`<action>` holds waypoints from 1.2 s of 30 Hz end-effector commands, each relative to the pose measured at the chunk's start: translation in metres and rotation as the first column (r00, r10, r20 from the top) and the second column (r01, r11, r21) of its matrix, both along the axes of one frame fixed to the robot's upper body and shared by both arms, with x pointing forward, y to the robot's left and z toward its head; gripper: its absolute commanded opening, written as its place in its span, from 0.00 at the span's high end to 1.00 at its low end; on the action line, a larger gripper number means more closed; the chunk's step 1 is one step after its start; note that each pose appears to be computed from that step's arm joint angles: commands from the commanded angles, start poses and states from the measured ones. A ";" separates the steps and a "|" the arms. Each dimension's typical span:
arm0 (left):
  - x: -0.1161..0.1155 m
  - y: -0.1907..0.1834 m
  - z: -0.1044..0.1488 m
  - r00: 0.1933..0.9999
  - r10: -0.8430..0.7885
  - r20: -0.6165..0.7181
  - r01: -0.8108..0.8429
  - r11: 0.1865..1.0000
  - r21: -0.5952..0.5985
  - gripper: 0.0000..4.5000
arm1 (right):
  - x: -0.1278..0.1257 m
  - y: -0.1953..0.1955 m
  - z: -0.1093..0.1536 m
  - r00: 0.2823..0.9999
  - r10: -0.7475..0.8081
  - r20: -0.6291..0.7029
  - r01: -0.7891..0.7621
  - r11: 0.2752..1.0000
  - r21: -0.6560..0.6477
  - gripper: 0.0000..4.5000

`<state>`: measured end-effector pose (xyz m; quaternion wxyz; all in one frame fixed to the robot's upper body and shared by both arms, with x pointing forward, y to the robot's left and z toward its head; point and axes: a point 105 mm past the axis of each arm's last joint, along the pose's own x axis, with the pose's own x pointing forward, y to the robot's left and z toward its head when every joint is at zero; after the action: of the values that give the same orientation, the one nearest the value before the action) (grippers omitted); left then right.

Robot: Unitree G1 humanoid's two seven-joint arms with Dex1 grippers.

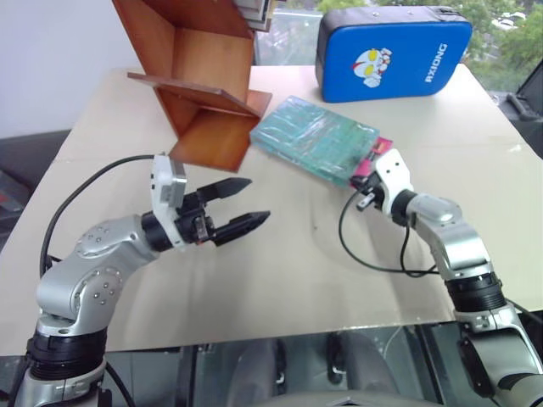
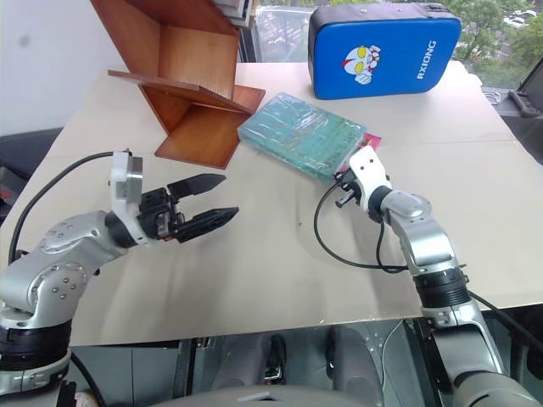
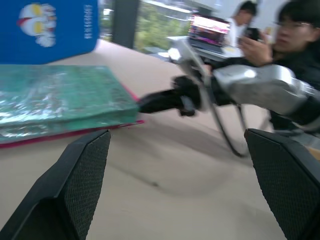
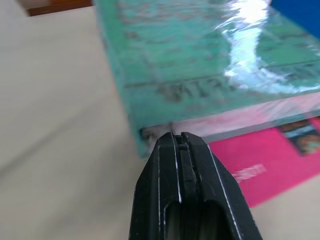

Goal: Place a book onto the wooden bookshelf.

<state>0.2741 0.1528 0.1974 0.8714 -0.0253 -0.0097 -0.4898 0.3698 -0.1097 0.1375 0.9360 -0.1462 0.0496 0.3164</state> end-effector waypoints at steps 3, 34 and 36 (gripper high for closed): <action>0.037 -0.007 -0.008 0.958 0.187 -0.216 -0.224 0.961 -0.162 0.00 | -0.025 -0.003 0.027 0.997 0.036 0.071 -0.038 0.999 0.035 1.00; 0.172 -0.134 -0.052 0.532 -0.178 -0.828 -0.608 0.600 -0.520 0.24 | -0.124 -0.005 0.103 0.938 0.197 0.284 -0.173 0.979 -0.107 0.17; 0.172 -0.132 -0.053 0.530 -0.181 -0.828 -0.609 0.599 -0.520 0.44 | -0.125 -0.005 0.104 0.939 0.191 0.285 -0.167 0.980 -0.108 0.17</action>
<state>0.4461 0.0259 0.1399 0.7357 -0.6108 0.1872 -0.2251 0.2499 -0.1168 0.2318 0.8962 -0.2211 -0.0699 0.3781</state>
